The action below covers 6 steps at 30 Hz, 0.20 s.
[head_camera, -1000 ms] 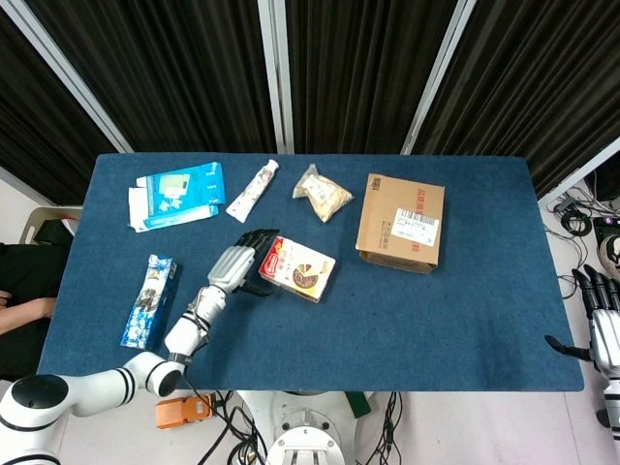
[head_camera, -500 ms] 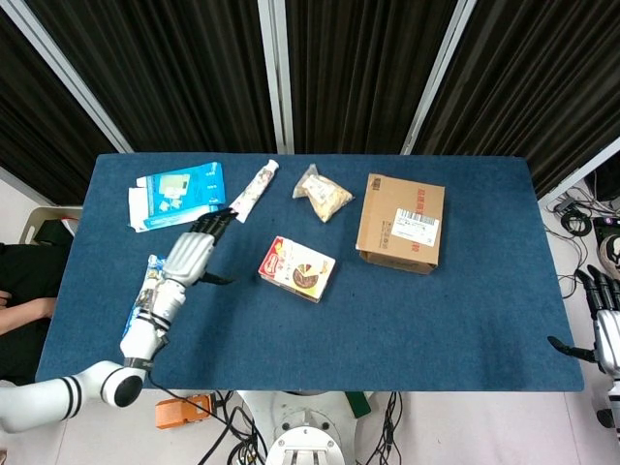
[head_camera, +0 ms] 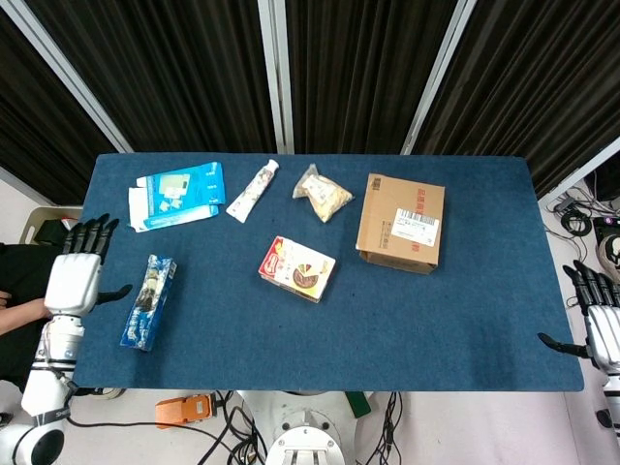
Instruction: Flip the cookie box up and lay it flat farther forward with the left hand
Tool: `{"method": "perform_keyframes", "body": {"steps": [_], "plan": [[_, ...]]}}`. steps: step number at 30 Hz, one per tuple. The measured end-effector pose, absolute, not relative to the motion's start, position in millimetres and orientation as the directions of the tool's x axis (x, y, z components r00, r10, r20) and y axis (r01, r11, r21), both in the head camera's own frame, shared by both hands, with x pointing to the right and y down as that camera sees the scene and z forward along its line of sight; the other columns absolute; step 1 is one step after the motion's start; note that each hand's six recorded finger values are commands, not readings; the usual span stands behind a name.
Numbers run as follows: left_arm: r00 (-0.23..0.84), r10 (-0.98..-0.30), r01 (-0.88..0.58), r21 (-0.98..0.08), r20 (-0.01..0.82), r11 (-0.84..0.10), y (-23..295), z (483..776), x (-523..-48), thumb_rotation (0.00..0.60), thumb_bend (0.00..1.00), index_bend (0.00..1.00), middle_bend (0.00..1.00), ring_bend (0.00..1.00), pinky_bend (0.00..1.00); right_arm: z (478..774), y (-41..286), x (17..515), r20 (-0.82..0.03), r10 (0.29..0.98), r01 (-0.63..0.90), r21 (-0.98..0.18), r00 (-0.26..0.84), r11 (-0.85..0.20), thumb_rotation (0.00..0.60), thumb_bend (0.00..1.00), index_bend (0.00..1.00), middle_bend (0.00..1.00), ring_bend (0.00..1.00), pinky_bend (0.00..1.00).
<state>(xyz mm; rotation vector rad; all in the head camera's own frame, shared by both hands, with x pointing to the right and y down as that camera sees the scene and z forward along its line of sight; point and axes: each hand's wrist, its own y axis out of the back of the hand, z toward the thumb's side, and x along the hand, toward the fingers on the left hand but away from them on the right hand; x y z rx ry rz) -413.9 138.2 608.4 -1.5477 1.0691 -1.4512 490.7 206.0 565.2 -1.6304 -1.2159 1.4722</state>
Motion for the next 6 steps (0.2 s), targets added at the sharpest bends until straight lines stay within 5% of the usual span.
{"method": "perform_keyframes", "body": {"steps": [6], "plan": [[-0.09, -0.92, -0.09, -0.923, 0.381, -0.373, 176, 594, -450, 0.6, 0.0, 0.0, 0.0, 0.0, 0.0, 565, 208, 483, -0.391, 0.92, 0.223, -0.899, -0.024, -0.377, 0.6, 0.1, 0.0, 0.0, 0.0, 0.0]]}}
